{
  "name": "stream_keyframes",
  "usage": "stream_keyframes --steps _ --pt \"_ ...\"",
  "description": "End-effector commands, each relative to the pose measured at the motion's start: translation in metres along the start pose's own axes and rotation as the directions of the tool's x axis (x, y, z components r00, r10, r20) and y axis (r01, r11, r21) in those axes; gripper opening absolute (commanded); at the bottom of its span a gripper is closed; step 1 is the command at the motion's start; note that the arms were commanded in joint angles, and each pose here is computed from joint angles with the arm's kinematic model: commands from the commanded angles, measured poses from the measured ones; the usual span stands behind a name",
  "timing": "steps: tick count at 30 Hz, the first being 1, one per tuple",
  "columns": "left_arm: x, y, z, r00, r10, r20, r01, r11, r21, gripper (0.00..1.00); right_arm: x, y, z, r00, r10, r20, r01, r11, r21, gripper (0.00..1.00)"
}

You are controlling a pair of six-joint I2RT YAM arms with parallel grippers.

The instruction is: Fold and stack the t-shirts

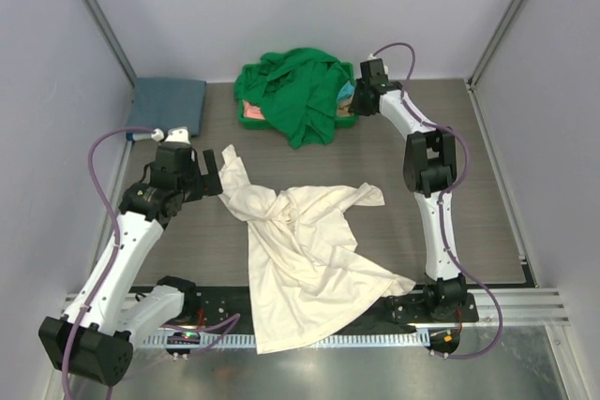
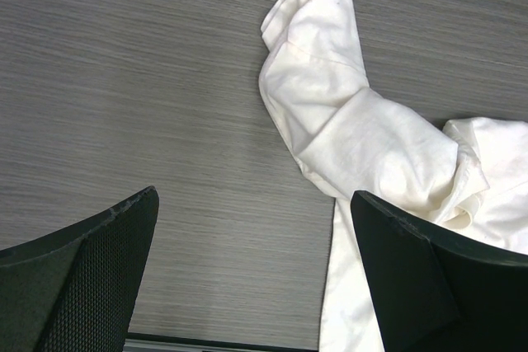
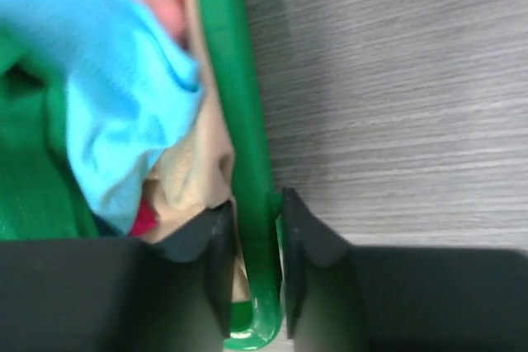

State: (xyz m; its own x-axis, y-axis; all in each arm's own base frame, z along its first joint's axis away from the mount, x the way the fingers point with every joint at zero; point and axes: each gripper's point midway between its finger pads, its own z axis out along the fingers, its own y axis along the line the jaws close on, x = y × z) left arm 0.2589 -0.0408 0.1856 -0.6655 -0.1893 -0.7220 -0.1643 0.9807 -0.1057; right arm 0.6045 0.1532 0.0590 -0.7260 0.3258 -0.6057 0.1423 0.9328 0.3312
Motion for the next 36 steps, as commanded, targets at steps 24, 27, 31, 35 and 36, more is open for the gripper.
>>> stream_keyframes --steps 24,27,31,35,36 --pt "0.005 -0.01 0.008 0.999 0.029 -0.045 -0.027 0.999 0.032 1.0 -0.17 -0.306 -0.145 0.855 0.276 0.439 -0.455 0.806 0.379 0.75" --pt "0.004 -0.008 0.008 0.999 0.03 -0.038 -0.029 0.999 0.023 1.0 -0.183 -0.259 -0.167 0.867 0.189 0.46 -0.386 0.84 0.382 0.79" --pt "0.003 -0.008 0.006 0.999 0.024 -0.032 -0.023 0.999 0.023 1.0 -0.181 -0.182 -0.185 0.879 0.082 0.469 -0.287 0.877 0.385 0.83" --pt "0.003 -0.007 0.007 0.999 0.028 -0.035 -0.027 0.999 0.017 1.0 -0.151 -0.084 -0.168 0.911 0.033 0.411 -0.159 0.947 0.277 0.83" --pt "0.004 -0.007 0.007 0.999 0.028 -0.038 -0.028 0.999 0.018 1.0 -0.13 -0.048 -0.156 0.928 0.018 0.372 -0.109 0.968 0.226 0.83"
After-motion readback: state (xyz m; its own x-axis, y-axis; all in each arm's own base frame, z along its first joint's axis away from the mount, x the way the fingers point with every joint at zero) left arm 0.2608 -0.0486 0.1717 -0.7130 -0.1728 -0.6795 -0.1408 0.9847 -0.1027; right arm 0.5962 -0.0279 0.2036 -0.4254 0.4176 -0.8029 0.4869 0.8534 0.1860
